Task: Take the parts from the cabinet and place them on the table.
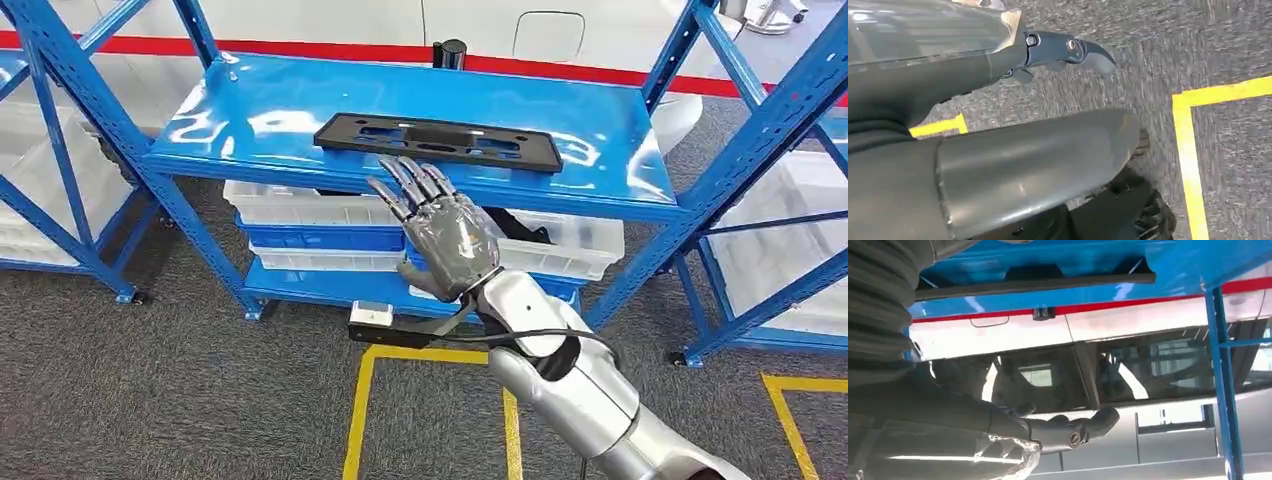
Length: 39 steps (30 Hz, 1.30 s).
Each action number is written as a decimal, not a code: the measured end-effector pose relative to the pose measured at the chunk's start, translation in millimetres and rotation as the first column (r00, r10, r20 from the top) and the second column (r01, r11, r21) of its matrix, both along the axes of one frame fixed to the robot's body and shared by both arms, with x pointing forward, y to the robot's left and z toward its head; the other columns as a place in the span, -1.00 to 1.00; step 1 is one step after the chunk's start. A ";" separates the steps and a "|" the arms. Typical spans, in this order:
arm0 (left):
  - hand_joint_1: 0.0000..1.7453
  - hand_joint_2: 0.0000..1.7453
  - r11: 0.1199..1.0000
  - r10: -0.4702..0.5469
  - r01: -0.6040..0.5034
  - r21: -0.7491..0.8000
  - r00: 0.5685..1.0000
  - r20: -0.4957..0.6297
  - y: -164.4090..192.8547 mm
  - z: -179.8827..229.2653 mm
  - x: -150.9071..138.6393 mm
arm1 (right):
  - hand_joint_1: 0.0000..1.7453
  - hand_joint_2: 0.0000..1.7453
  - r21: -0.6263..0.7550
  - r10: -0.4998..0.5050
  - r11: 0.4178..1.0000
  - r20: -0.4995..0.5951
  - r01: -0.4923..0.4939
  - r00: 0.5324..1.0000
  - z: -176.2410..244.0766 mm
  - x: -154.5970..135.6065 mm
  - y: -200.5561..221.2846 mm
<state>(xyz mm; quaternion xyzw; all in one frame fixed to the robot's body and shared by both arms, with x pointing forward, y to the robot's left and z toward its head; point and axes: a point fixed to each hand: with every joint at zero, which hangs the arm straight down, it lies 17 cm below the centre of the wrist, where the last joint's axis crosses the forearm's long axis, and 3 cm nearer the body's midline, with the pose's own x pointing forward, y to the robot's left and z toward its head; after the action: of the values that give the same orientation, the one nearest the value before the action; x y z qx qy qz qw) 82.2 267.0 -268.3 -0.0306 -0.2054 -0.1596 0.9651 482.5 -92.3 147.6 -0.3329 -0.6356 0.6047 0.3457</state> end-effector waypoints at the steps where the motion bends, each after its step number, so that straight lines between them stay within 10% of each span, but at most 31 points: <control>1: -1.00 -1.00 1.000 0.000 0.000 0.003 1.000 -0.002 0.3 -0.2 -0.4 | -1.00 1.00 -0.001 0.000 1.000 -0.001 0.000 1.000 -0.4 0.1 -0.2; 39: -1.00 -1.00 0.997 0.069 -0.069 0.023 0.998 0.006 -2.5 -1.1 4.3 | -1.00 1.00 -0.070 -0.150 0.986 -0.009 0.149 0.989 -9.6 29.6 -29.1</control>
<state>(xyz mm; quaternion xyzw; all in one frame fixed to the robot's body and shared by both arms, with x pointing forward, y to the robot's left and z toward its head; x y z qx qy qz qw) 86.6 264.5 -269.5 -0.0120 -0.2068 -0.1285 0.9698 512.1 -121.4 138.0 -0.3871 -0.5848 0.6013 0.3830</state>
